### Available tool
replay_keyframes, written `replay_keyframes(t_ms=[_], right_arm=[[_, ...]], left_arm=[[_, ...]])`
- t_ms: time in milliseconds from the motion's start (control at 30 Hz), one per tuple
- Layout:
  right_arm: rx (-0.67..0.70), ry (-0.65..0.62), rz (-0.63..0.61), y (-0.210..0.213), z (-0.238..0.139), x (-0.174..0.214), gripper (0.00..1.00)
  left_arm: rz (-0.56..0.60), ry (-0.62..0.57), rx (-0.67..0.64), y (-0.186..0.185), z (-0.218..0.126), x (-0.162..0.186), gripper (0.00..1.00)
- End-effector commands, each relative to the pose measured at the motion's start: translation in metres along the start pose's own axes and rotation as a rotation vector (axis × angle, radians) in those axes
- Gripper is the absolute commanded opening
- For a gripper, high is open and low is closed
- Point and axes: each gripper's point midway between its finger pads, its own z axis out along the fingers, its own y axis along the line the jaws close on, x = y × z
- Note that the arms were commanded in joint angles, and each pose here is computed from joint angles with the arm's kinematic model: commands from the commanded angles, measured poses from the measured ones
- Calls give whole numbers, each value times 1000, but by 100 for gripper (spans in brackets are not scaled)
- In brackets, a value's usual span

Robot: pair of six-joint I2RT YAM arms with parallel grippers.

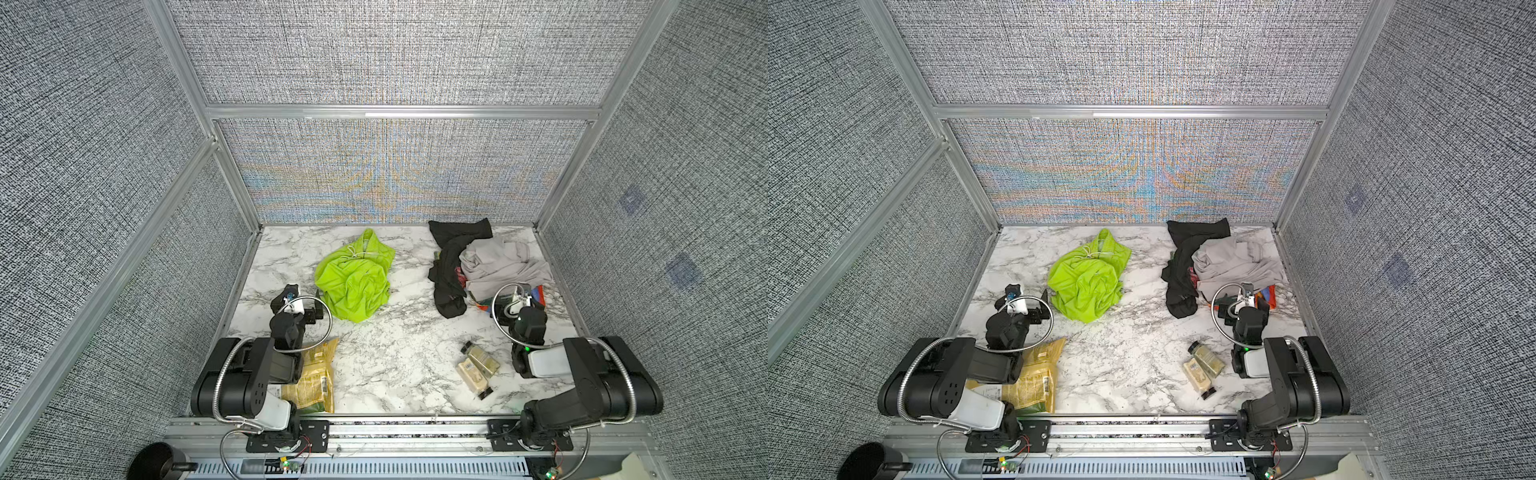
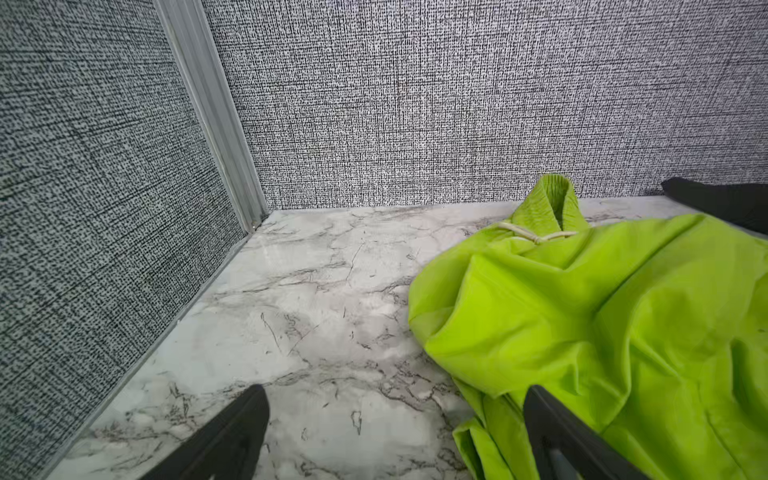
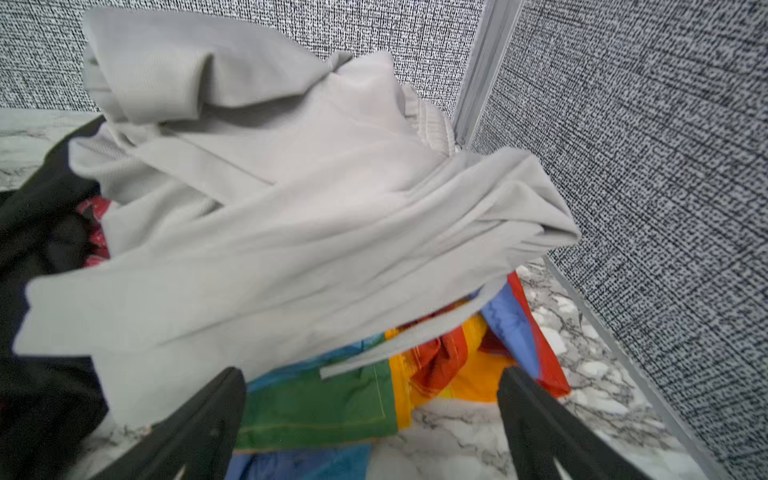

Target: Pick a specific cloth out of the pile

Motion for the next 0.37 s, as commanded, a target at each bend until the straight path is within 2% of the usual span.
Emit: replay_keyframes(t_ms=[0,100,333], right_arm=[[-70,-60,-11,14,8,-24,99],[-132,-3,-40,27,22,-24,99],[-108,-7,-18,20,23,-25,99]], left_arm=[[1,-11,16,-2,2,-4,99],[1,-14,15,-2,2,-4,99],[-1,-10,20,-2,3,-4,99]])
